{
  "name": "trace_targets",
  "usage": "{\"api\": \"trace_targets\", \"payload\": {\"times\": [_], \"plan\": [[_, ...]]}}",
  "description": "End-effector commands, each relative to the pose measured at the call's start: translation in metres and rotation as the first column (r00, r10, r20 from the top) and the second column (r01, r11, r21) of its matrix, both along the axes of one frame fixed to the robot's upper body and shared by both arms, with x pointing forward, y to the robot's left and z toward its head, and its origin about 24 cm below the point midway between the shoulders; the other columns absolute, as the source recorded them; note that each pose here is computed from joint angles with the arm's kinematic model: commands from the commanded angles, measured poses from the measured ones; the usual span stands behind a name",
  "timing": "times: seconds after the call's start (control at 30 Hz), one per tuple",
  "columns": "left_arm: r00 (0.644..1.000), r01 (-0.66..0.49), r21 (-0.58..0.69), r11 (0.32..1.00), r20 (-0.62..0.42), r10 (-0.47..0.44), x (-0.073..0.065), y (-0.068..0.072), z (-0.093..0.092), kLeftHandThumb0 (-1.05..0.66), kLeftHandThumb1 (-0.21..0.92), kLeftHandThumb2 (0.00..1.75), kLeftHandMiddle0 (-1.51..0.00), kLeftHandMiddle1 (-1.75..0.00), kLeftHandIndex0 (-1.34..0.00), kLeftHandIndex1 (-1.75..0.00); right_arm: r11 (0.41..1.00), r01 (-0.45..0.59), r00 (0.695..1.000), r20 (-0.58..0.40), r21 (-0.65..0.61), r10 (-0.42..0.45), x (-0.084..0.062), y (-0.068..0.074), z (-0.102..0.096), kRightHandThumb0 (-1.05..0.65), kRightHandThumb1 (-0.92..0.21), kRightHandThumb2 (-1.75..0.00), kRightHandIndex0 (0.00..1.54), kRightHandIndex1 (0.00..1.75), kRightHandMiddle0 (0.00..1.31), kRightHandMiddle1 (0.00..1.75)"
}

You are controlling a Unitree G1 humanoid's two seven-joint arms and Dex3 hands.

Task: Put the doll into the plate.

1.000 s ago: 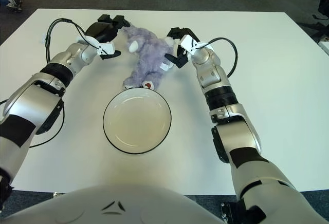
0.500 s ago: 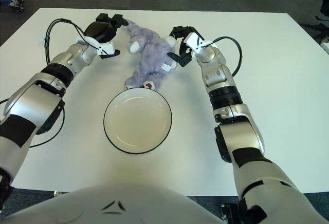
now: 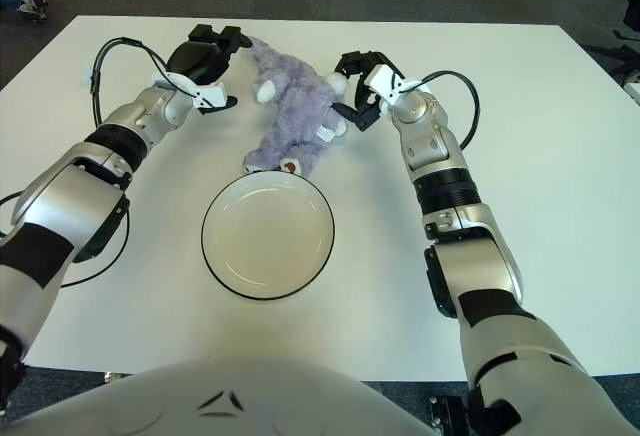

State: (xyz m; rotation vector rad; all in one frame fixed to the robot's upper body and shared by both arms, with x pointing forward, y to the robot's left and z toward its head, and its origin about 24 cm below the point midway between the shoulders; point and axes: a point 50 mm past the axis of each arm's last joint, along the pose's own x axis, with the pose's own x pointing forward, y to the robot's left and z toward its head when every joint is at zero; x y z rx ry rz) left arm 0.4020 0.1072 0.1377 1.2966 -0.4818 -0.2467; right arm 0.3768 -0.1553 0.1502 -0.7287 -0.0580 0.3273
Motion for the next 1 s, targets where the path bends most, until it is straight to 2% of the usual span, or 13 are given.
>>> {"api": "trace_targets", "payload": {"times": [0.0, 0.23, 0.4, 0.73, 0.87, 0.97], "plan": [[0.999, 0.018, -0.015, 1.0, 0.044, -0.017, 0.001, -0.008, 0.009, 0.01, 0.05, 1.4, 0.0, -0.91, 0.0, -0.99, 0.999, -0.007, 1.0, -0.018, 0.04, 0.008, -0.002, -0.003, 0.0, -0.01, -0.1, -1.43, 0.66, 1.75, 0.85, 1.35], [0.997, 0.077, -0.064, 0.995, 0.0, -0.077, -0.001, -0.018, 0.01, -0.09, 0.06, 1.32, 0.0, -0.93, 0.0, -1.02, 0.997, -0.013, 0.999, -0.036, 0.075, 0.016, -0.004, -0.001, -0.001, -0.01, -0.09, -1.43, 0.67, 1.75, 0.87, 1.32], [0.993, 0.116, -0.041, 0.992, -0.025, -0.117, -0.001, -0.023, 0.011, -0.12, 0.07, 1.29, 0.0, -0.88, 0.0, -1.01, 0.998, -0.014, 0.999, -0.034, 0.054, 0.015, -0.006, 0.001, -0.001, -0.01, -0.09, -1.44, 0.66, 1.75, 0.86, 1.35], [0.988, 0.156, 0.059, 0.986, 0.008, -0.157, -0.003, -0.028, 0.011, -0.24, 0.14, 1.17, 0.0, -0.68, 0.0, -0.75, 0.999, -0.03, 0.999, -0.027, 0.012, 0.03, -0.008, 0.003, 0.001, -0.01, -0.1, -1.45, 0.63, 1.73, 0.84, 1.42], [0.986, 0.162, 0.075, 0.984, 0.015, -0.163, -0.004, -0.03, 0.01, -0.33, 0.21, 1.09, 0.0, -0.67, 0.0, -0.66, 0.999, -0.036, 0.999, -0.032, 0.027, 0.037, -0.008, 0.003, 0.0, -0.01, -0.11, -1.44, 0.63, 1.73, 0.84, 1.43], [0.986, 0.166, 0.082, 0.983, 0.018, -0.168, -0.004, -0.032, 0.009, -0.44, 0.3, 1.0, 0.0, -0.67, 0.0, -0.61, 0.998, -0.044, 0.998, -0.038, 0.04, 0.045, -0.008, 0.003, 0.0, -0.01, -0.11, -1.43, 0.62, 1.72, 0.84, 1.43]]}}
